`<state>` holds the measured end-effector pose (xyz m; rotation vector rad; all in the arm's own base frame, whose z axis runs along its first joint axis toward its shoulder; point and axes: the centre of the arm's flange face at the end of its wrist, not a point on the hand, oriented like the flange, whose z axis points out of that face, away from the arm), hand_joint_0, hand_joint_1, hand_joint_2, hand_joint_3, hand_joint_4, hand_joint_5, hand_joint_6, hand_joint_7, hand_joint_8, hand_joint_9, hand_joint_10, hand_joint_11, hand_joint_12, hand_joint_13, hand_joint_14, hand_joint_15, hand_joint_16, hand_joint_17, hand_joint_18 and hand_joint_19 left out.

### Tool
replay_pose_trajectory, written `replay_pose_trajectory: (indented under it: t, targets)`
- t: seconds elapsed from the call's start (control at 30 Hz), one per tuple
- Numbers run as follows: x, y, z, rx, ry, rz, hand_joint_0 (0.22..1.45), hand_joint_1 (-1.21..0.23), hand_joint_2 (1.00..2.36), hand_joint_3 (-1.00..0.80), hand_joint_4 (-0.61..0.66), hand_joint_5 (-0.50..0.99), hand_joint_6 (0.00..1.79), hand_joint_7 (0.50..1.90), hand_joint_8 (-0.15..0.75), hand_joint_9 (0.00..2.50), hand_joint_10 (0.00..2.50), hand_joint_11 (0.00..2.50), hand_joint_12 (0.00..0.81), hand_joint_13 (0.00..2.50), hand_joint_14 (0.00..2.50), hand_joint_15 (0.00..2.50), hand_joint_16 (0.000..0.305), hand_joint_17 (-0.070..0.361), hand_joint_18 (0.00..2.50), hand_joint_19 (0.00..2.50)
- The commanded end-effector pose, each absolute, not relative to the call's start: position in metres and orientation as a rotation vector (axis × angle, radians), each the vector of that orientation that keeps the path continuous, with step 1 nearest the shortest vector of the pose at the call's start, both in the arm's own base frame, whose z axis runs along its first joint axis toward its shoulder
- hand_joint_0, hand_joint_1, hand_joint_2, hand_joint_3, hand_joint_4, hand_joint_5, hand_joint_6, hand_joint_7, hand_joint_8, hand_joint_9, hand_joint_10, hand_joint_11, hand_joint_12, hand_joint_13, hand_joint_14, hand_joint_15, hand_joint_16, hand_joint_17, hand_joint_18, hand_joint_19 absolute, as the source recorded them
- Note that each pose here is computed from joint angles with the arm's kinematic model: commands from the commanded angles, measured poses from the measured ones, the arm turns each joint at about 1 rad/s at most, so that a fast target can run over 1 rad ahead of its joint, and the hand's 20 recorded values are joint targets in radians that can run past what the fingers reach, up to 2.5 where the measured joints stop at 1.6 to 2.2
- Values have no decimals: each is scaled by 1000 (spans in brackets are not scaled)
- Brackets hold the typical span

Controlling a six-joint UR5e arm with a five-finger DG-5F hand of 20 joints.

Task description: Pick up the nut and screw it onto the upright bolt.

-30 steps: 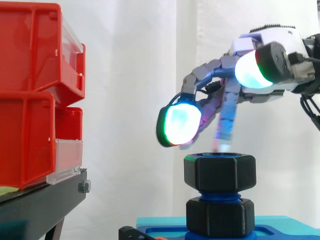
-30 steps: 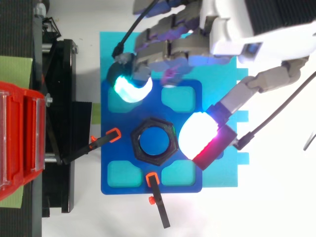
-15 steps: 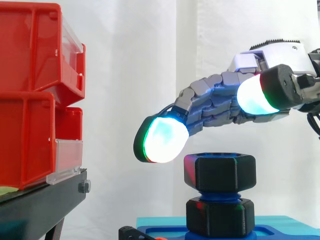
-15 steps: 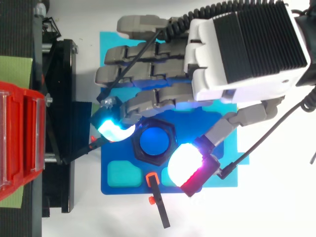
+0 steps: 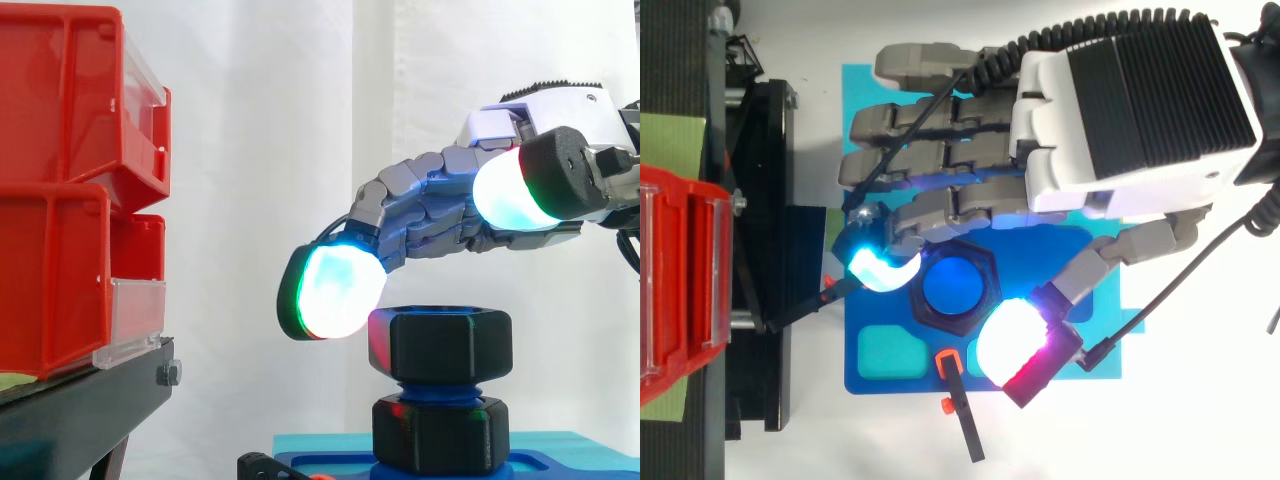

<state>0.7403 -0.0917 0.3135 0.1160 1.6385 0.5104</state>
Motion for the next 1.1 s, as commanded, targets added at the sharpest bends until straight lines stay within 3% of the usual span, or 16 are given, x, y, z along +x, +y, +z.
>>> replay_pose_trajectory:
  t: [0.0,0.27,0.47,0.67,0.87,1.07]
  targets:
    - [740,-92,313,116,1639,510,462,-277,1000,-500,131,-133,503,789,225,435,0,0,341,183,0,0,40,90,0,0]
    - [739,-96,314,116,1639,510,481,-300,1000,-500,182,-68,504,976,239,661,0,0,333,360,0,0,35,79,0,0]
    - [738,-107,315,117,1633,507,499,-340,1000,-500,71,-3,506,1182,246,866,0,0,318,503,0,7,30,67,40,0]
    - [731,-129,312,117,1649,501,512,-370,1000,-500,74,73,503,1218,229,1242,2,35,292,721,0,25,24,54,290,3]
    - [723,-149,311,120,1672,503,522,-376,1000,-500,108,103,501,1276,154,1629,3,98,229,1027,1,56,18,41,713,199]
    - [718,-163,310,129,1686,490,522,-370,1000,-500,98,109,500,1327,147,1800,6,198,215,1155,1,88,16,37,855,275]
